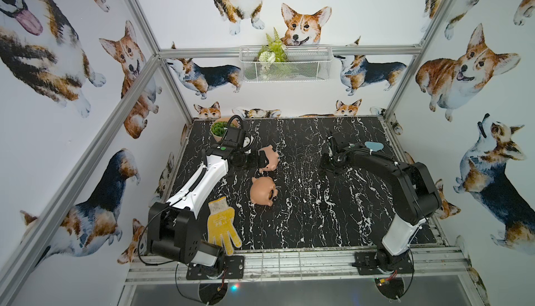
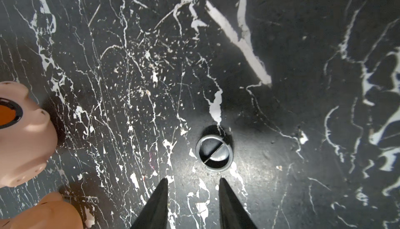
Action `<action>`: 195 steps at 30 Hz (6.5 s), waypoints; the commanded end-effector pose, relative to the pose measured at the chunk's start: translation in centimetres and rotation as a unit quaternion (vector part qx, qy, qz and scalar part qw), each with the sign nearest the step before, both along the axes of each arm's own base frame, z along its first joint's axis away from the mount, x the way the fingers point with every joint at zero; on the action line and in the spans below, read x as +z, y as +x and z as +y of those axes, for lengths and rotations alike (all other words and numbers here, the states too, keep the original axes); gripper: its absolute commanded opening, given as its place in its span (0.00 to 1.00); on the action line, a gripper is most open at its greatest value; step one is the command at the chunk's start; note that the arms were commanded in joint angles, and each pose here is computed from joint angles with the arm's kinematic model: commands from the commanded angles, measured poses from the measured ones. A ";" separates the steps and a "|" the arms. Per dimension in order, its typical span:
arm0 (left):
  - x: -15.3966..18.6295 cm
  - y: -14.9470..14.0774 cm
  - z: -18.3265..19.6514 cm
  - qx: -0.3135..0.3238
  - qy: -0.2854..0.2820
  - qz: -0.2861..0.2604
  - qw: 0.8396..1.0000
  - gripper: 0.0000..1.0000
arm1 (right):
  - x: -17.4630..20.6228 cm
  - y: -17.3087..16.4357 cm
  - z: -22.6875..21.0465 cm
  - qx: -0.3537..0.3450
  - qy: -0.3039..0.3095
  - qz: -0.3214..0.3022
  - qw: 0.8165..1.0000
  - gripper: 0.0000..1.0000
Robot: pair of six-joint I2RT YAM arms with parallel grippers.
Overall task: Close piggy banks
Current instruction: Pick up the knob at the center of the board, then move the piggy bank to the center of the board.
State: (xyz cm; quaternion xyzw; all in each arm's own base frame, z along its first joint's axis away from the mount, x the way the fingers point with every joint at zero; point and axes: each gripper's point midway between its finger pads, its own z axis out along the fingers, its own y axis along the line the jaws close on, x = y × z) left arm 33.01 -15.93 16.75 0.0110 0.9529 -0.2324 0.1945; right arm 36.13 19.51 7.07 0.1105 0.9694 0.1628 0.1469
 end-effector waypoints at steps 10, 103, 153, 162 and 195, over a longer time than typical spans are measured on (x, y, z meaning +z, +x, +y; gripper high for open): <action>-2.5 -5.0 1.8 -0.020 0.038 0.050 0.998 0.91 | -0.1 -10.4 1.7 0.069 -0.052 0.062 0.994 0.37; -3.7 -5.9 0.6 -0.062 0.008 0.065 0.996 0.88 | -5.7 -15.7 -0.2 0.288 -0.179 0.095 0.936 0.07; -2.6 -5.4 1.0 -0.068 0.020 0.058 0.996 0.88 | 2.8 -12.7 2.7 0.234 -0.037 -0.144 0.961 0.00; -2.2 -5.2 0.9 -0.063 0.013 0.056 0.996 0.88 | 8.4 -13.0 3.9 0.220 0.071 -0.268 0.935 0.00; -3.9 -6.9 3.0 -0.039 0.025 0.052 0.998 1.00 | 7.7 -13.1 16.5 0.307 0.174 -0.395 0.849 0.00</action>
